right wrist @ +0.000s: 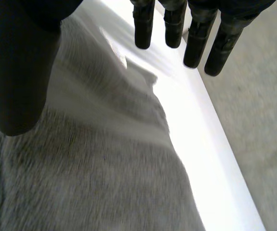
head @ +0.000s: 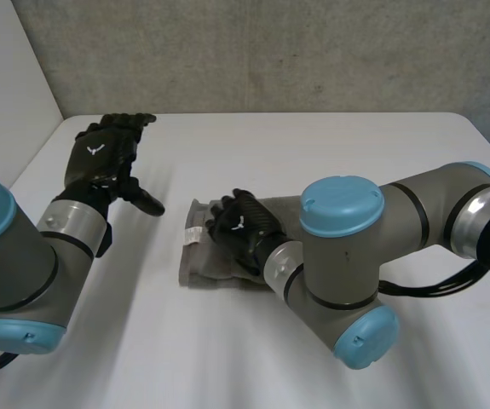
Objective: Fold the towel.
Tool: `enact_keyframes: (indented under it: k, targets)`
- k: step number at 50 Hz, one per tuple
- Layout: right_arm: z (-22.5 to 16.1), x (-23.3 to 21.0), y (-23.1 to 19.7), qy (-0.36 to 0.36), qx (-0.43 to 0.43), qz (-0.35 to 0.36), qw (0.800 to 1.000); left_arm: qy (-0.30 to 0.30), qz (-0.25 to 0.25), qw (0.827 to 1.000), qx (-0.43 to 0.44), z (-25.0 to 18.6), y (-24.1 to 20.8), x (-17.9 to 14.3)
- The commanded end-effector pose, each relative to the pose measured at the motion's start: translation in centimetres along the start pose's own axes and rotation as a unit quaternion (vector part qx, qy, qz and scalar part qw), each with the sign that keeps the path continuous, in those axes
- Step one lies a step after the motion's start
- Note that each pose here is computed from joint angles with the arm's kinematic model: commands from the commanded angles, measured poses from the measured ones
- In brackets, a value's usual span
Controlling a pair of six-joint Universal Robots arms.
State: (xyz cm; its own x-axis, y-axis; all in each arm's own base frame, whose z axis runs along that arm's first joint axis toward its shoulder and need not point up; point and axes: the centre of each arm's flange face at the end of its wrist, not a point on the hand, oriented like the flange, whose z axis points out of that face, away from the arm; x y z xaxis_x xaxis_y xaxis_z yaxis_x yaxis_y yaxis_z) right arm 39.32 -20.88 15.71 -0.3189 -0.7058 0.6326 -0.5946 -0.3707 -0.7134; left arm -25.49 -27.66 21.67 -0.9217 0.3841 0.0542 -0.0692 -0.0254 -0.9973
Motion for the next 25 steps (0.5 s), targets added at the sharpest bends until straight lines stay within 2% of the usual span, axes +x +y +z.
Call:
enact_keyframes:
  k: [1, 5, 11, 16, 22, 25]
  targets:
    - [-2.3, 6.1, 2.7, 0.077, -0.047, 0.089, 0.992, 0.021, 0.007, 1.000, -0.016, -0.4, 1.3, 1.5]
    - [-4.6, 7.6, 6.1, 0.085, -0.080, 0.154, 0.981, 0.042, 0.020, 0.999, -0.022, -0.5, 1.9, 2.9]
    - [-6.2, 6.0, 8.6, 0.063, -0.102, 0.177, 0.977, 0.071, 0.042, 0.996, -0.030, -0.9, 2.8, 4.9]
    - [-6.9, 6.1, 12.3, 0.094, -0.126, 0.190, 0.969, 0.084, 0.052, 0.994, -0.037, -1.3, 3.5, 5.8]
    - [-7.0, 7.1, 13.0, 0.119, -0.130, 0.184, 0.967, 0.086, 0.051, 0.994, -0.040, -1.5, 3.6, 5.9]
    - [-7.4, 9.5, 11.9, 0.153, -0.122, 0.128, 0.972, 0.083, 0.050, 0.995, -0.037, -1.6, 3.2, 5.7]
